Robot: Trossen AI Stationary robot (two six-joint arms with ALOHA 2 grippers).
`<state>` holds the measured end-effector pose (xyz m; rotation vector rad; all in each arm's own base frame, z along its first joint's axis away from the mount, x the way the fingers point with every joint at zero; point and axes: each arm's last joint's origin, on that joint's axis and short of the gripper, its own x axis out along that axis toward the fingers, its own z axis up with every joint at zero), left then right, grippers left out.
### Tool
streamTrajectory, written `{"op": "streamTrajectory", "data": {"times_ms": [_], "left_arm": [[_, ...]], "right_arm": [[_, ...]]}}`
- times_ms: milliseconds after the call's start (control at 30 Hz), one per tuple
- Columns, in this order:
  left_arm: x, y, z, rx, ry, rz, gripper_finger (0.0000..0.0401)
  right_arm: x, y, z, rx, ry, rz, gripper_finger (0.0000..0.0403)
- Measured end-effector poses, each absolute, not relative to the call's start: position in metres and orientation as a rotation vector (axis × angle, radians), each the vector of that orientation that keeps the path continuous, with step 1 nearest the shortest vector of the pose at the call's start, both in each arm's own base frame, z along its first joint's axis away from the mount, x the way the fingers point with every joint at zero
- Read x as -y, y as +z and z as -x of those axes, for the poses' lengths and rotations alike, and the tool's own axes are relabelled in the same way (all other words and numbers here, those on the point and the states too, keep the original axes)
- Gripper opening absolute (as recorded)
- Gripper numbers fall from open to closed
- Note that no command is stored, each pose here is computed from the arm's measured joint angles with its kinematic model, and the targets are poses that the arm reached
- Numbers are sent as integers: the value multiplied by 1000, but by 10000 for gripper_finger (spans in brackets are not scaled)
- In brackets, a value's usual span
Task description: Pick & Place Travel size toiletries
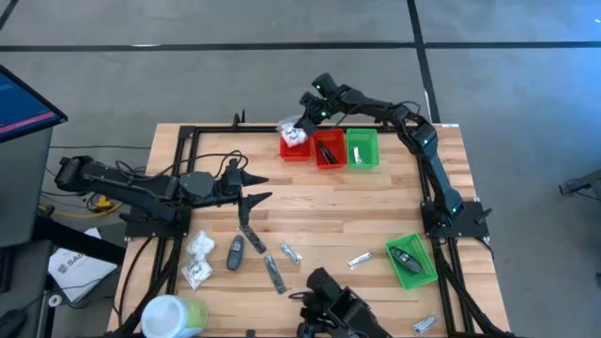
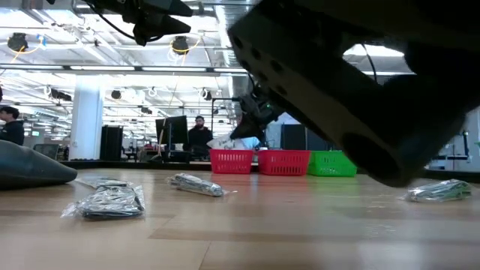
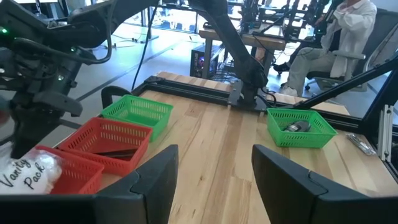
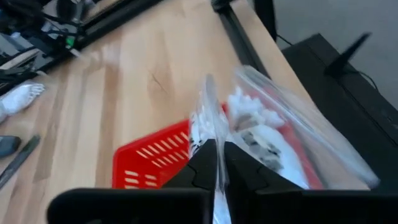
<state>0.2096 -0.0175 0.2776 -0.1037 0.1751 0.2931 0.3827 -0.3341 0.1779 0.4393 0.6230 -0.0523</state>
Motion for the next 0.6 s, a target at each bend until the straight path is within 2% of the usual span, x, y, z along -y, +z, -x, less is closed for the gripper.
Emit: {"op": "streamTrajectory", "data": {"times_ms": [167,400,600], "left_arm": [[17,278,-210,-175,293,104,199],[17,278,-210,-175,293,104,199],[17,278,-210,-175,293,104,199]], "right_arm": [[337,174,-376,-676,-114,-456,71],[340,176,-370,-689,-129,-488,174],[332,203,-366,-667,-80,-468,240]]}}
